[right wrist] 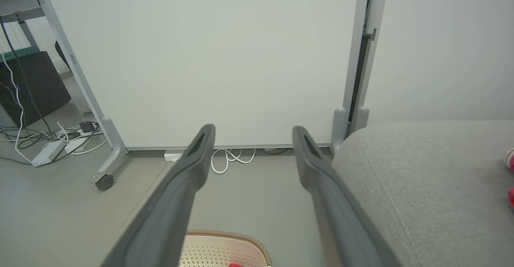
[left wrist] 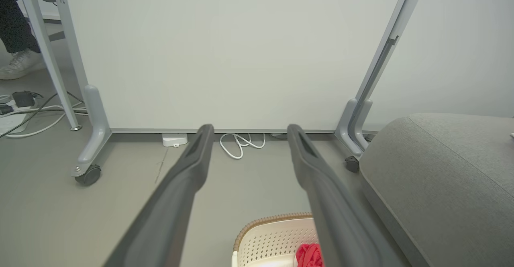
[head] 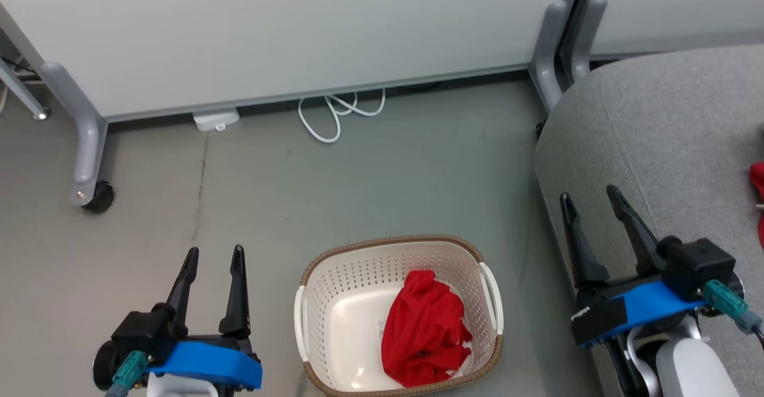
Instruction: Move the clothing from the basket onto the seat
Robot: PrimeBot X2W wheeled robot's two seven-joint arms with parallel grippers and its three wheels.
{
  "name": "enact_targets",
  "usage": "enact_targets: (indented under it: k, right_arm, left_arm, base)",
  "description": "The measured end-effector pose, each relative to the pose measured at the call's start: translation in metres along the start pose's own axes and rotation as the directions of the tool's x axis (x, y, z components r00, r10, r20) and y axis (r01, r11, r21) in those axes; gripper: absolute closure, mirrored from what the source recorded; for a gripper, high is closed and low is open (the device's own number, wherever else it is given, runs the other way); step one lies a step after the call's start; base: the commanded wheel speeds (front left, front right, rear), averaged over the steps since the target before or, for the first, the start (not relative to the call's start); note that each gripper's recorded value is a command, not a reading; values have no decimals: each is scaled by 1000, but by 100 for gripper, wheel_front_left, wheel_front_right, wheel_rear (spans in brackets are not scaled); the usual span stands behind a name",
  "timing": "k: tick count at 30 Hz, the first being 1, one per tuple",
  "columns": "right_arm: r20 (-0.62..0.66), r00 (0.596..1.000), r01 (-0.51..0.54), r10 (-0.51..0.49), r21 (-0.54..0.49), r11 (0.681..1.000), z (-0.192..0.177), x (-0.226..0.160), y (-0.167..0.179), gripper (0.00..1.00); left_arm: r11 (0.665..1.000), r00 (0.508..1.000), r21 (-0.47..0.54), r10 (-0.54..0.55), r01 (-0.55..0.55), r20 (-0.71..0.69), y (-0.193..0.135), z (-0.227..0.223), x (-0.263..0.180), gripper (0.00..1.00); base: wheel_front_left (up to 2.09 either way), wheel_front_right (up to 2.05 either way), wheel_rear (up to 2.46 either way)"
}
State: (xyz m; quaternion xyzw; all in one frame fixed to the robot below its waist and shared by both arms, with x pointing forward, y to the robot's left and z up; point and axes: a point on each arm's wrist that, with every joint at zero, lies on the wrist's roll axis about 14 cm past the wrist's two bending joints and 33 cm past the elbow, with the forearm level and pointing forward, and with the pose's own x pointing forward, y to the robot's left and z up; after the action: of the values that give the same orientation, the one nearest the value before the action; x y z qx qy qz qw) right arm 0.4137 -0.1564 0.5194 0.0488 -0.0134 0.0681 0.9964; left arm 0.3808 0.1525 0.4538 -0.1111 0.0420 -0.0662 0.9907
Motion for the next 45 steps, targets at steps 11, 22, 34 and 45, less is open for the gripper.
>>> enact_targets:
  k: [11,22,34,45]
  right_arm:
    - [-14,1000,-7,7,-12,1000,-30,57,-10,0]
    - [-36,999,-10,8,-69,998,-73,103,-31,0]
    - [-139,990,10,-27,-124,992,-126,106,-56,0]
    - [-169,986,-6,-14,-113,994,-146,108,-53,0]
  left_arm:
    - [992,982,20,-124,128,-143,-17,-57,68,0]
    - [942,878,-6,-315,336,-359,-56,-168,117,0]
    - [844,622,-168,-497,510,-605,-116,-296,89,0]
    - [842,475,-199,-460,501,-750,-109,-349,64,0]
  base:
    - [0,0,0]
    - [0,0,0]
    - [0,0,0]
    - [0,0,0]
